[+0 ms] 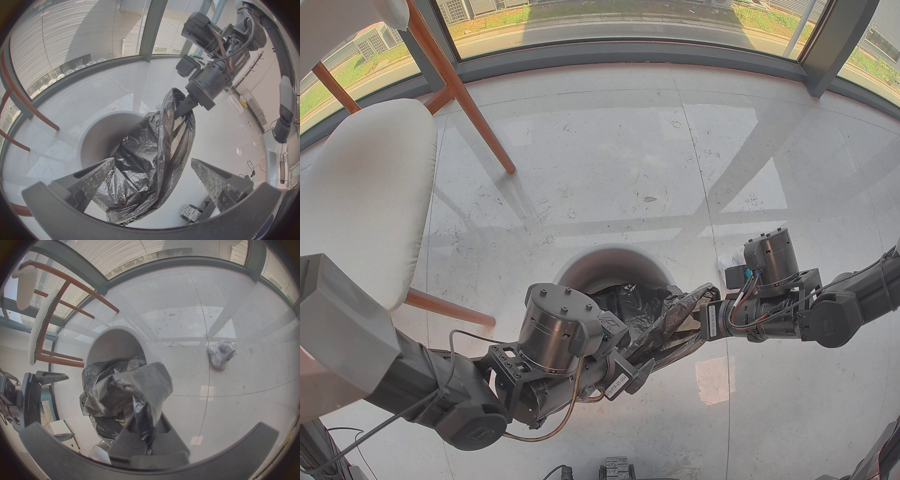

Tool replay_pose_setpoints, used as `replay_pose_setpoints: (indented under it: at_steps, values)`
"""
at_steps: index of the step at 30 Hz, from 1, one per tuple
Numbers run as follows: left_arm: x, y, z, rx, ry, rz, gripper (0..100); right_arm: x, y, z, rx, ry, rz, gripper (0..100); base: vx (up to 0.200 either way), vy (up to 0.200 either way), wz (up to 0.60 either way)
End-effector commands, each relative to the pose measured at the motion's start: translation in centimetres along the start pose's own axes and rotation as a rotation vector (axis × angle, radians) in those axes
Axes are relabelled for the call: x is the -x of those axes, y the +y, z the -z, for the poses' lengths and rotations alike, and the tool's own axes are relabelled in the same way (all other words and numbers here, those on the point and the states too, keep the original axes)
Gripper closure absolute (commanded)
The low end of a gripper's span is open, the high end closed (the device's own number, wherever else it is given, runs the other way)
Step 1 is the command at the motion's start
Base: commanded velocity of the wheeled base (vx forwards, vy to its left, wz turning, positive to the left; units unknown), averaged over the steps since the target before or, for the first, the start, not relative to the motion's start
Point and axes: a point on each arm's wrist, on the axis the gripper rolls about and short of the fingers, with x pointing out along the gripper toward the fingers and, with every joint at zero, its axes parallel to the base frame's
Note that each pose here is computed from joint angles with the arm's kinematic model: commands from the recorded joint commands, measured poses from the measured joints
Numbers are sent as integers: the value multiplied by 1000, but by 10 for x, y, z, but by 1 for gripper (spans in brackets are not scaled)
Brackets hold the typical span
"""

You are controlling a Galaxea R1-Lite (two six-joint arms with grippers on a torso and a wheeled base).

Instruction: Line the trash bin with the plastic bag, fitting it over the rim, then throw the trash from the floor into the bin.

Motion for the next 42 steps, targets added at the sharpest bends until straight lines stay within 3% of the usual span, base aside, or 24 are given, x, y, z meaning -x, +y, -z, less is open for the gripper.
replay_pose_setpoints:
  at_steps: [1,8,23,37,38,42]
  values:
    - [-14,-4,6,-5,33,-27,0,-1,0,0,-1,-2,1,100,0,0,0]
    - [-29,-16,14,-24,67,-24,0,0,1,-2,-1,-10,3,100,0,0,0]
    - [-61,4,14,3,64,-80,0,1,3,-7,-4,-30,-1,100,0,0,0]
    - [-69,3,22,13,87,-83,0,0,2,-9,-5,-34,-1,100,0,0,0]
    - [-68,3,24,12,92,-80,100,0,2,-9,-7,-35,0,100,0,0,0]
    - [-66,3,28,11,104,-78,100,1,2,-10,-7,-38,0,100,0,0,0]
